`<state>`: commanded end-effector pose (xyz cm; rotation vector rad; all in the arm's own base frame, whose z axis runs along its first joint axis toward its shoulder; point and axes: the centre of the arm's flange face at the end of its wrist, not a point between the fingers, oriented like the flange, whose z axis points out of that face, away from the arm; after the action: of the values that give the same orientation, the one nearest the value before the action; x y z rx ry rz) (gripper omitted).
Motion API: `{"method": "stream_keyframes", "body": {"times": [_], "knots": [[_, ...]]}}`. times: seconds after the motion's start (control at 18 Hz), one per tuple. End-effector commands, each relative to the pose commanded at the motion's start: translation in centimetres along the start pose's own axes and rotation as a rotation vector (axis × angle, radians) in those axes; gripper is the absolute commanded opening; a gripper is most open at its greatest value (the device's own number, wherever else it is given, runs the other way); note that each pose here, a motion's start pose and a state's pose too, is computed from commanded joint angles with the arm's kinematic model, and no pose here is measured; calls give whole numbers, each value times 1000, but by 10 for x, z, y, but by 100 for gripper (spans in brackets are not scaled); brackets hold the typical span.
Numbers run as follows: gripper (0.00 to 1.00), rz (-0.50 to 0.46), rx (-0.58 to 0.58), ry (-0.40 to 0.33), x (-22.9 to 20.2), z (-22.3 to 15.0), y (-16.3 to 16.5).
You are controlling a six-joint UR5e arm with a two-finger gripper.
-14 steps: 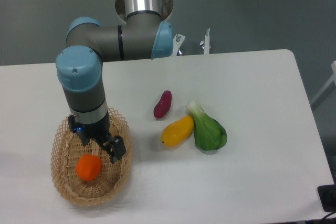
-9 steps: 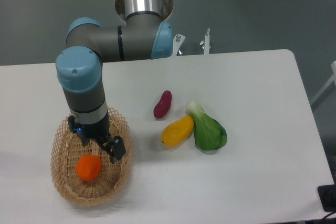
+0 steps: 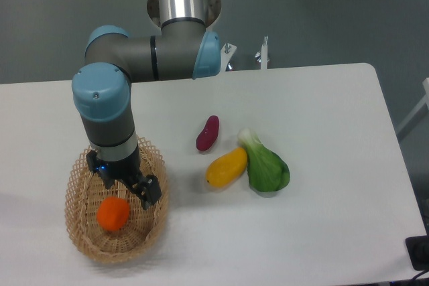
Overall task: Pick up the orange from the basket
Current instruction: 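Lower the open gripper into the wicker basket over the orange, then close the gripper around the orange inside the basket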
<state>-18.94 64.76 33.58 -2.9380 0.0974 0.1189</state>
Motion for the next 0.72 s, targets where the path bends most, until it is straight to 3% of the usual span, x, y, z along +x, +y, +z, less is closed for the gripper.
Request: {"method": "stream_keyframes", "body": {"times": [0.39, 0.72], "knots": [[100, -196, -11, 17, 13, 28, -6], [100, -159, -46, 32, 37, 60, -13]]}}
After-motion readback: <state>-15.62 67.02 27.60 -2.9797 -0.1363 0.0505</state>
